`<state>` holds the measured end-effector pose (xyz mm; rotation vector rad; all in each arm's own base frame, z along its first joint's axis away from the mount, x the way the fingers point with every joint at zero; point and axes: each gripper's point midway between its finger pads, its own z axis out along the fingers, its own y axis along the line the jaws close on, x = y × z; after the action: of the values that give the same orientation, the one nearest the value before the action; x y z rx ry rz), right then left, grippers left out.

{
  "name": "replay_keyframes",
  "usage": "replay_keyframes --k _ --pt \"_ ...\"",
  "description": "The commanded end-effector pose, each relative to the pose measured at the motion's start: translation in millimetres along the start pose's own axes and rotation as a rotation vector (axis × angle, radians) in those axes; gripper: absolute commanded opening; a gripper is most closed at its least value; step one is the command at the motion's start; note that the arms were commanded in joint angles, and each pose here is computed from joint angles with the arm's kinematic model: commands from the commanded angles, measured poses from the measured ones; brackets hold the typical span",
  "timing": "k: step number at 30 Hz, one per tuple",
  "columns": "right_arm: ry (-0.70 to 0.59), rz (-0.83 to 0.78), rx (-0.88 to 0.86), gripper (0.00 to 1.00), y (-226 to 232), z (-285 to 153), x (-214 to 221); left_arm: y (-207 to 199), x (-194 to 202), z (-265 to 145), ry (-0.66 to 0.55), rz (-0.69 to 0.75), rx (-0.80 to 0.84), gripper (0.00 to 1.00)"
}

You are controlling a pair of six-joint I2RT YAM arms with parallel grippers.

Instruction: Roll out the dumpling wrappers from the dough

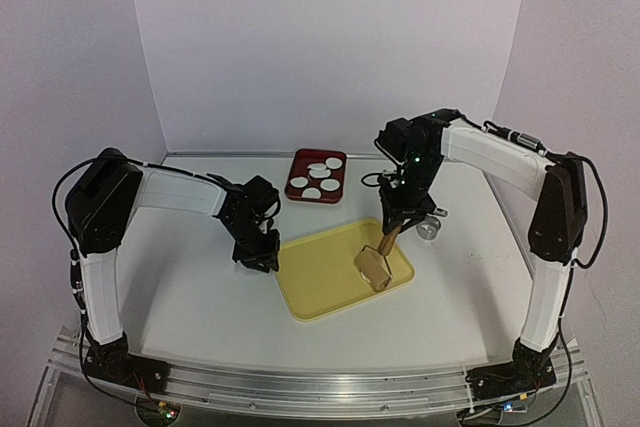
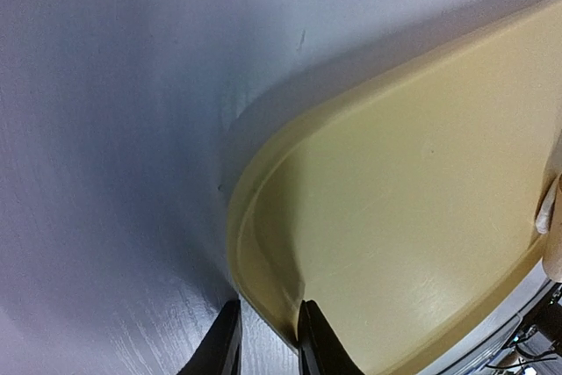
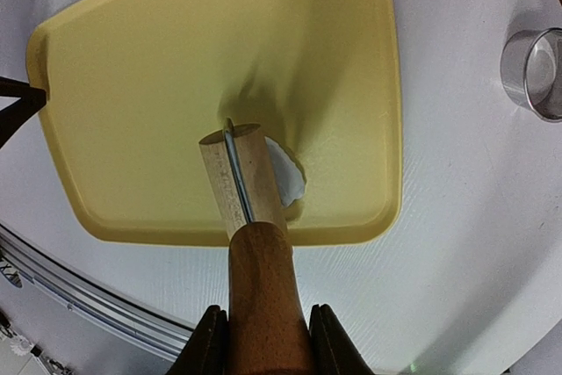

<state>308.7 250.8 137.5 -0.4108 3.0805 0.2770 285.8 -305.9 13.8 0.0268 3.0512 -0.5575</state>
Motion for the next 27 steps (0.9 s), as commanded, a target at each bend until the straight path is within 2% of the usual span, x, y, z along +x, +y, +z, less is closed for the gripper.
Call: replay_keyframes --k 1,6,10,18,27 --pt "0.05 0.045 0.243 0.0 -47 25 5 9 2 13 0.012 -0.007 -0.037 0.14" --pt "0.092 0.074 0.38 0.0 -74 35 18 22 5 18 0.019 -0.015 -0.086 0.0" --pt "0.143 0.087 0.438 0.0 -91 49 32 22 4 15 0.009 -0.014 -0.089 0.0" --pt "0.204 0.117 0.417 0.0 -96 91 51 17 1 16 0.008 -0.006 -0.074 0.0" --pt "0.25 0.116 0.428 0.0 -103 115 62 14 0 13 0.001 -0.008 -0.065 0.0"
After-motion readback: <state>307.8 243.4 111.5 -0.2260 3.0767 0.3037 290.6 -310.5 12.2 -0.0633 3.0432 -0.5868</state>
